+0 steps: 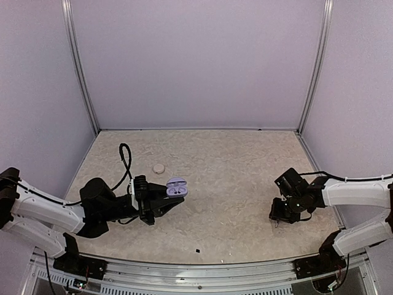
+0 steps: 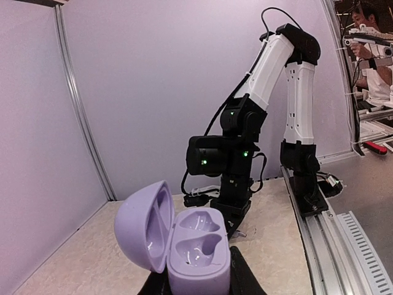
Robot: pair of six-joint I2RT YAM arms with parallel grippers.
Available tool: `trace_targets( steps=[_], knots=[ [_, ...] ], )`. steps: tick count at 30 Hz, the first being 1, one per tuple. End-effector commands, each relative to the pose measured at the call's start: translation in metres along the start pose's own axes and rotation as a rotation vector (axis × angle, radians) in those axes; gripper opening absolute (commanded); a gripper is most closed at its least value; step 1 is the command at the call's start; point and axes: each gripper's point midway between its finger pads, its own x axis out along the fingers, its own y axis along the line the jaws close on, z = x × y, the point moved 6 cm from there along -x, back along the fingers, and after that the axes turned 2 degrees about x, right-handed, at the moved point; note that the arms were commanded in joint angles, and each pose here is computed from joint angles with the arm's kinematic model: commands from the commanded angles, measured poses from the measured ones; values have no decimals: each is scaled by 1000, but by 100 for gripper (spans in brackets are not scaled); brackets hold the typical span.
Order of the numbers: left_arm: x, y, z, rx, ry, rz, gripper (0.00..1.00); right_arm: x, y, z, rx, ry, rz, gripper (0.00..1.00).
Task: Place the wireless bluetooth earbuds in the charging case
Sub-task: Move the left earbud to the center of the board.
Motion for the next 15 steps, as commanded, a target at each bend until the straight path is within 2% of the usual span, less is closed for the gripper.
trace_targets(
  steps=[1,3,6,10,15],
  knots=[
    [1,0,-2,5,1,11,4,1,21,9,-33,-10,121,34],
    [1,-1,-4,2,5,5,4,2,35,12,-79,-25,162,30],
    [2,0,-6,3,12,6,4,7,54,11,-171,4,187,30],
    [3,1,-4,8,18,2,4,-13,70,21,-300,-54,159,41],
    [2,0,-6,6,34,1,4,-50,64,24,-428,-111,163,55]
  ],
)
